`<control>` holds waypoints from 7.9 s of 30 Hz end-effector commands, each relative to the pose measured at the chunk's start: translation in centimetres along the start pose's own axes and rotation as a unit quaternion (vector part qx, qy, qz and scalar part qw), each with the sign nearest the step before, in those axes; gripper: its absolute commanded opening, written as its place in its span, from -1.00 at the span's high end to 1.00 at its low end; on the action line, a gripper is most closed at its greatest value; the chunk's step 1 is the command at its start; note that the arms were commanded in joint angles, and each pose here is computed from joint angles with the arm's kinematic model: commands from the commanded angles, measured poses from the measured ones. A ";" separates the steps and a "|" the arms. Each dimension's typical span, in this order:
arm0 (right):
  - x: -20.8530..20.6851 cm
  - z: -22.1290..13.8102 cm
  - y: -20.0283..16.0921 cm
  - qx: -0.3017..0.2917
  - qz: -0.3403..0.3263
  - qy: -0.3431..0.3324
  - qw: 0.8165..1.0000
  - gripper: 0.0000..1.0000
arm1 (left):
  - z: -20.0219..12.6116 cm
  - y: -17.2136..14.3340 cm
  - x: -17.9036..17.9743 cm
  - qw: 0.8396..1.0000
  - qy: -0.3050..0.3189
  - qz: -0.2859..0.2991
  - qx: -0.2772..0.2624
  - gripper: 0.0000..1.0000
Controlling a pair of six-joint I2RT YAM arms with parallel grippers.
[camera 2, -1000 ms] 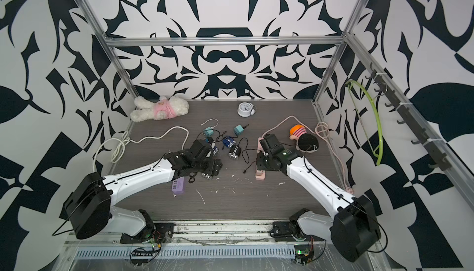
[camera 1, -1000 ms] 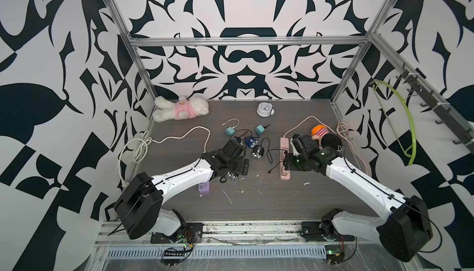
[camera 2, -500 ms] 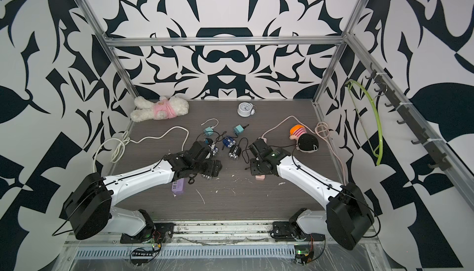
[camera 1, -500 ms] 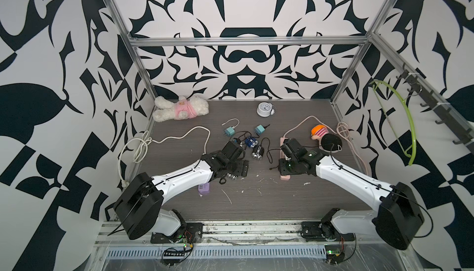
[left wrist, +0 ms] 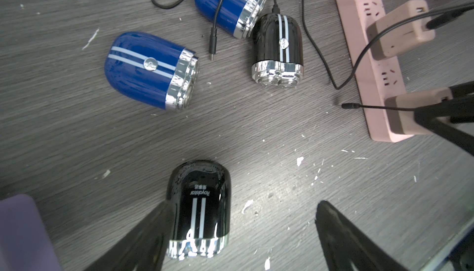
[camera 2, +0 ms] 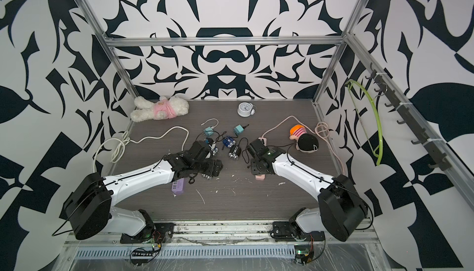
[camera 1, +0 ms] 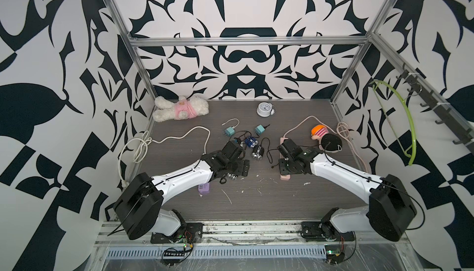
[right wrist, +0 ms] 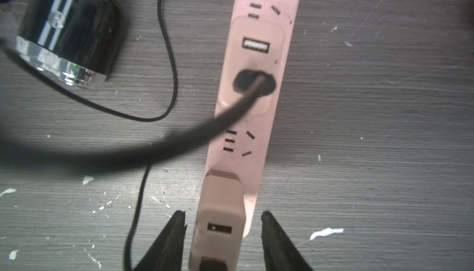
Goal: Unplug the electric shaver
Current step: Remove the plug from the socket, then place the socket at the center of the board, then place the plug at the center of the board.
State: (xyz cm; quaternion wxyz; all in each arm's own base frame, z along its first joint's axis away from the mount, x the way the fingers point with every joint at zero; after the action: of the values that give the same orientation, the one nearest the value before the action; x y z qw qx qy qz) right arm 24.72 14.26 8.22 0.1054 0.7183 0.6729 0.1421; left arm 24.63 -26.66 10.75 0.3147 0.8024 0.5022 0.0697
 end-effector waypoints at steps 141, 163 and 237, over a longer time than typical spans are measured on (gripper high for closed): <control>0.6 -12.3 2.2 -0.191 0.021 0.184 0.964 1.00 | 15.2 2.0 -9.7 0.917 -0.342 -0.203 -0.024 1.00; 0.1 -12.3 2.1 -0.176 0.008 0.155 0.972 1.00 | 16.0 2.0 -9.7 0.918 -0.336 -0.211 -0.002 1.00; 15.1 -6.8 0.2 0.001 -0.061 0.402 0.913 1.00 | -14.5 1.4 5.7 0.964 0.173 -0.104 -0.173 -0.99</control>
State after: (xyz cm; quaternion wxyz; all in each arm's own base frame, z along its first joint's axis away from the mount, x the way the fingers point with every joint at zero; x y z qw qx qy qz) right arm 23.26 27.73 14.88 -0.1468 0.5690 0.7084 0.3910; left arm 22.35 -16.63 22.31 0.3750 0.6561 0.6056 0.2492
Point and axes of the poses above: each gripper's point midway between its finger pads, its own z axis out along the fingers, its own x axis along the line the jaws close on, y = z × x, the point moved 1 cm from there along -z, back along the fingers, and after that the axes turned 6 degrees about z, right-handed, at the moved point
